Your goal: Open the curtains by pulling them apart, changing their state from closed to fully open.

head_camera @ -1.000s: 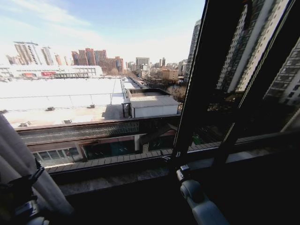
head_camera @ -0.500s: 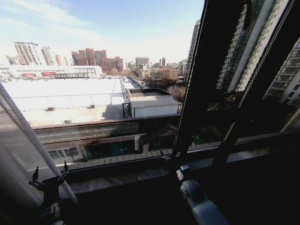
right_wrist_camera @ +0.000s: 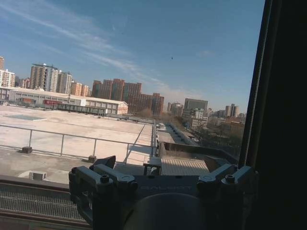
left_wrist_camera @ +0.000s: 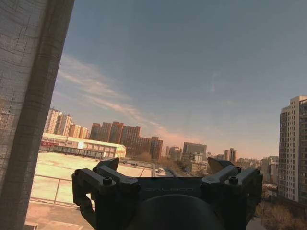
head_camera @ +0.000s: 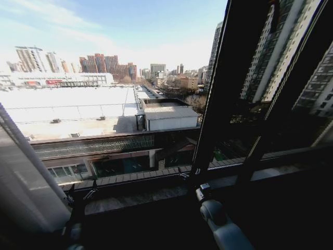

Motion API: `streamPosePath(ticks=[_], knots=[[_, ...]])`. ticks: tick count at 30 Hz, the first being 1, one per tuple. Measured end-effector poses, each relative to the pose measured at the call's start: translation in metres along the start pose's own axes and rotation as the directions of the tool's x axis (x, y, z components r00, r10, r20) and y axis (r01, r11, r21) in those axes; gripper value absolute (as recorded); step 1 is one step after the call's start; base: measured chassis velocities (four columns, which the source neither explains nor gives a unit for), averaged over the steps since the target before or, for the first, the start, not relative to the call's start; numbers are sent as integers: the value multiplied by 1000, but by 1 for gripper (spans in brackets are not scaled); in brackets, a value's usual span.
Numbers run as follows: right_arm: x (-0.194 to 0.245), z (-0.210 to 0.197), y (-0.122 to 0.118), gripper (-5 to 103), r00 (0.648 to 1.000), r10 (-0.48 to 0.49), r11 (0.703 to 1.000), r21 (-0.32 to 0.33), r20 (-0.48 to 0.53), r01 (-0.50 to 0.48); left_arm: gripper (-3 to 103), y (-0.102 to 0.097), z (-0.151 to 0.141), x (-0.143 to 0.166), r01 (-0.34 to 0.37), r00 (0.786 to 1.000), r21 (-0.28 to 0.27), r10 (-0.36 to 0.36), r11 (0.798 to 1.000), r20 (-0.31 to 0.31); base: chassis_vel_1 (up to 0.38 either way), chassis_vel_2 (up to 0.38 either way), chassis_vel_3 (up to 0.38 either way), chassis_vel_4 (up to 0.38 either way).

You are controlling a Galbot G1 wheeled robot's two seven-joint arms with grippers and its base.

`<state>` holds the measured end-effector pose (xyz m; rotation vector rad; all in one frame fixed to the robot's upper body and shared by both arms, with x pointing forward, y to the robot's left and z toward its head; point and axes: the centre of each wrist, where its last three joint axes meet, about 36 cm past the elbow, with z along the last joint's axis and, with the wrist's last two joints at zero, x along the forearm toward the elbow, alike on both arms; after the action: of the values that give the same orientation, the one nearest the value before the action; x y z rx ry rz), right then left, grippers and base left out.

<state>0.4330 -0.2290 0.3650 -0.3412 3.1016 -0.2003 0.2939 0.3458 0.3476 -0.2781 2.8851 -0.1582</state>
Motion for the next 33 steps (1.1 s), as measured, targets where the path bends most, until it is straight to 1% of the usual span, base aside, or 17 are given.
streamPosePath(ticks=[3,6,9,10,13,16,24,27,33], knots=[[0,0,0,100,1000,0,1000,0,0,0,100,9,2,-1,7,1000,6,-7,1000,-1,0,0,0,0],[0,0,0,100,1000,0,1000,0,0,0,100,22,4,5,0,1000,-13,0,1000,-19,0,0,0,0],[0,0,0,100,1000,0,1000,0,0,0,100,26,7,7,4,1000,-26,-5,1000,-27,0,0,0,0],[0,0,0,100,1000,0,1000,0,0,0,100,26,8,8,17,999,-29,-18,999,-32,0,0,0,0],[0,0,0,100,1000,0,1000,0,0,0,100,24,10,9,36,998,-33,-37,999,-46,0,0,0,0],[0,0,0,100,1000,0,1000,0,0,0,100,18,9,9,57,996,-20,-58,998,-70,0,0,0,0],[0,0,0,100,1000,0,1000,0,0,0,100,12,10,7,57,996,-10,-58,998,-72,0,0,0,0],[0,0,0,100,1000,0,1000,0,0,0,100,11,7,5,46,996,-41,-49,998,-74,0,0,0,0],[0,0,0,100,1000,0,1000,0,0,0,100,11,6,2,56,995,-50,-60,997,-74,0,0,0,0]])
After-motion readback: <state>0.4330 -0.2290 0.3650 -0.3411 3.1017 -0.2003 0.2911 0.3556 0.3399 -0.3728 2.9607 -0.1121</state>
